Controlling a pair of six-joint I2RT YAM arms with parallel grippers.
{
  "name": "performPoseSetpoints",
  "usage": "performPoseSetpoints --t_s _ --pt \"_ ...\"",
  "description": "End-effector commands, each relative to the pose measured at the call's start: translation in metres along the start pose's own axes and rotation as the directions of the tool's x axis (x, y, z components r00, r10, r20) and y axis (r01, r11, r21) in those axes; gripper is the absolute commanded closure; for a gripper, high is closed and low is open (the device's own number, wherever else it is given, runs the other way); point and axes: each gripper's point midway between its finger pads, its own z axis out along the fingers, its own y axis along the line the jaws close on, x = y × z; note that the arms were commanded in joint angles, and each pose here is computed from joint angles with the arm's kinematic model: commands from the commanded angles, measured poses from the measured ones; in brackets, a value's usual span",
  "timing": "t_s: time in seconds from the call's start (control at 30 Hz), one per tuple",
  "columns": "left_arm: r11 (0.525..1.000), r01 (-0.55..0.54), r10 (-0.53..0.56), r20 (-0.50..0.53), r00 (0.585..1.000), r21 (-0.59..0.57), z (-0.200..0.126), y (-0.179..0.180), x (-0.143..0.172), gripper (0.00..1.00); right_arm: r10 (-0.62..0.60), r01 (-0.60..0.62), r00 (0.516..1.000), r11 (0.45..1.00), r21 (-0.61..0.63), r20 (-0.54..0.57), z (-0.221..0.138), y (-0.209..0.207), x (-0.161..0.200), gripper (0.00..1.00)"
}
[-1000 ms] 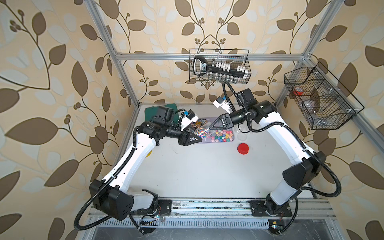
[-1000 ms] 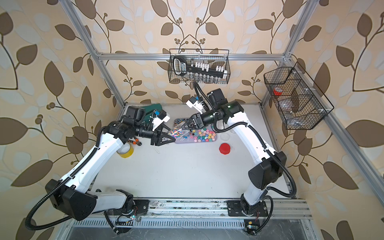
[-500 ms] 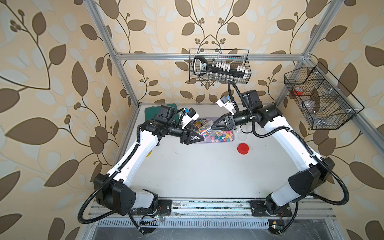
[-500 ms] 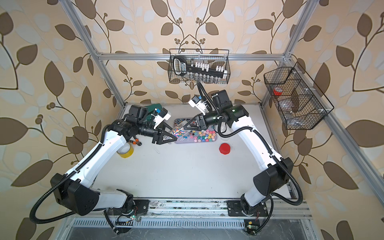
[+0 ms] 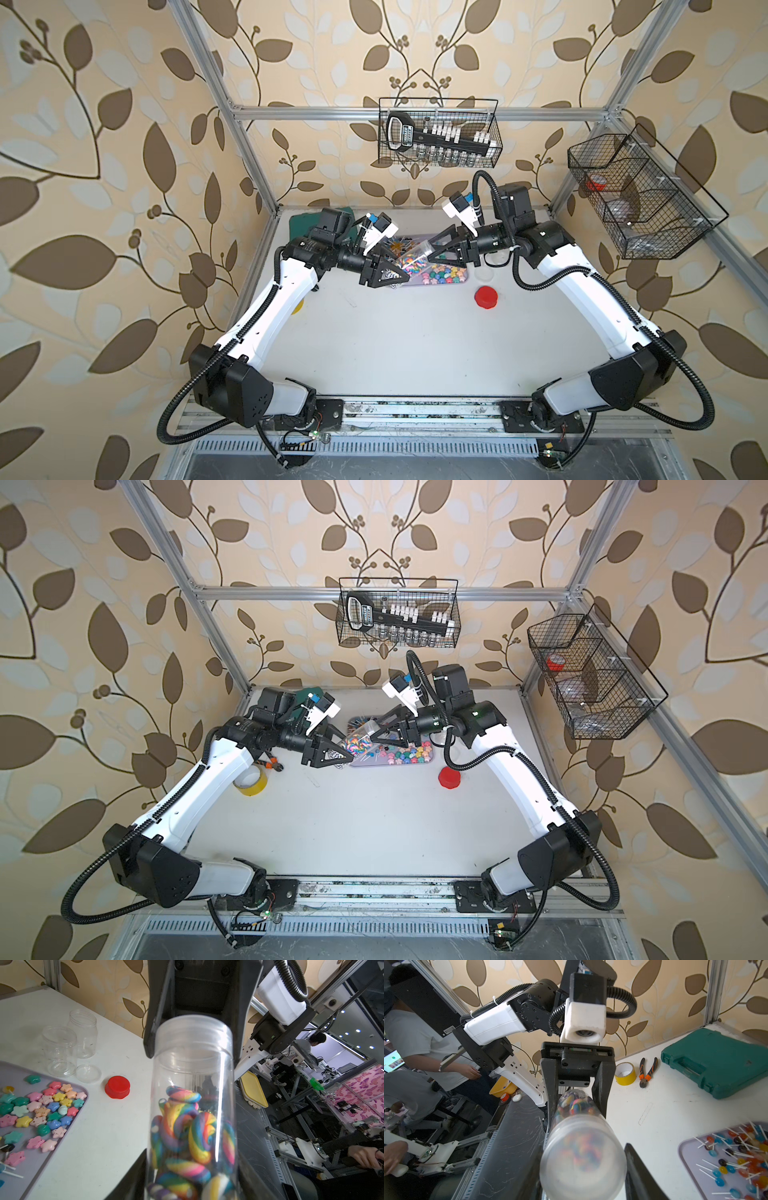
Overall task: Pour the candies out of the jar
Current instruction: Unscrew the lid from the jar.
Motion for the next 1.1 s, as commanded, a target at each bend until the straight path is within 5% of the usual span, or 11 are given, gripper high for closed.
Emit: performPoseSetpoints --t_s 0.0,0.5,0.8,1.07 --pt "0.972 -0.198 0.188 0.089 0.978 0.126 -0.007 -0.042 -0.042 0.65 -0.031 0.028 0.999 0.995 -0.097 -0.021 0.007 0.021 0.016 0.67" --pt "0.966 -0.194 0.180 0.095 0.979 0.169 -0.008 -0.049 -0.044 0.65 -0.041 0.040 0.999 0.998 -0.053 -0.017 0.005 0.016 0.013 0.63" --pt "0.974 -0.193 0.185 0.077 0.980 0.119 -0.007 -0.043 -0.030 0.65 0.008 -0.007 1.000 0.998 -0.058 0.017 0.000 0.018 -0.007 0.29" --pt "0.983 -0.182 0.181 0.034 0.983 0.035 -0.006 -0.030 -0.018 0.65 0.057 -0.053 0.994 0.998 -0.044 0.093 -0.038 0.012 -0.025 0.19"
